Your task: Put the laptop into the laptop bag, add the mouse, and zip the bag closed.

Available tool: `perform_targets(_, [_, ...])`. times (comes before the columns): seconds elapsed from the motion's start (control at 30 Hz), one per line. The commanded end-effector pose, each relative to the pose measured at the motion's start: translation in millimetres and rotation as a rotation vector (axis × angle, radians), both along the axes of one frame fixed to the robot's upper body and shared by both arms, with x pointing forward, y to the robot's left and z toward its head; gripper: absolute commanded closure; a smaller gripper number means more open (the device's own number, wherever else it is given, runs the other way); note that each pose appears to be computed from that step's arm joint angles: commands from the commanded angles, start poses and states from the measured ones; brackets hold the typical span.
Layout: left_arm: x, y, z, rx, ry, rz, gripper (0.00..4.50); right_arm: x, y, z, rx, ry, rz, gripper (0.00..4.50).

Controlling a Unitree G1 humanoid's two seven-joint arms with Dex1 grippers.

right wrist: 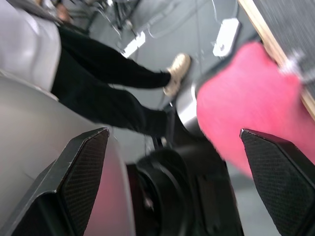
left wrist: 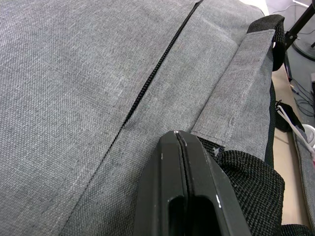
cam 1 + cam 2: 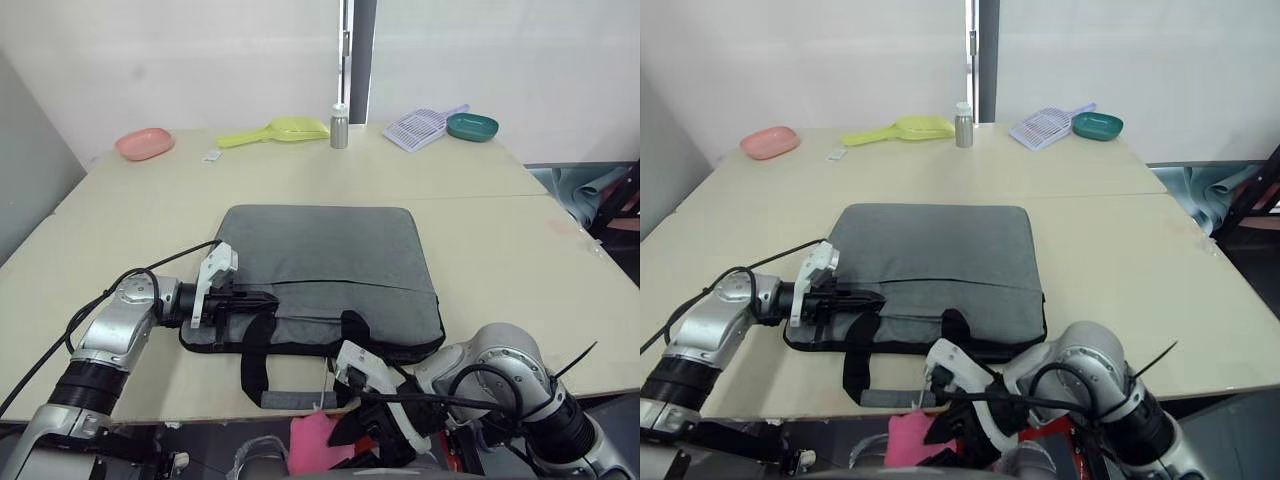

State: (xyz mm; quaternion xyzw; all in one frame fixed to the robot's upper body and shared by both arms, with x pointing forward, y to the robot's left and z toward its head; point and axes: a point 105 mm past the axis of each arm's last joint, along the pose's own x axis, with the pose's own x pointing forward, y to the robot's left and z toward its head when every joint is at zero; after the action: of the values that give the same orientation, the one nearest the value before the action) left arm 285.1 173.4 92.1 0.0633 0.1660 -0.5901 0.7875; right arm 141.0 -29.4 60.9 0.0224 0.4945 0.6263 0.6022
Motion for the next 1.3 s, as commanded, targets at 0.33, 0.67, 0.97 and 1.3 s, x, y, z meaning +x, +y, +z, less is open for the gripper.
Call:
perform_targets(0.33, [-7,5,-15,0.036,0.077,0.027,4.5,13,12,-1,0.002,-0.053,-0.066,0.03])
perform_targets(0.67, [-5,5,-14,0.036,0.078,0.03,4.5,8,24,-6,-0.008,-0.068,-0.063,0.03])
perform_targets(0.97, [-2,3,-13,0.031,0.073,0.03,4.5,39,-8,29,0.075,-0.107,-0.138,0.03])
perform_targets(1.3, [2,1,-10,0.025,0.07,0.032,4.5,72,-19,46,0.086,-0.16,-0.245,0.03])
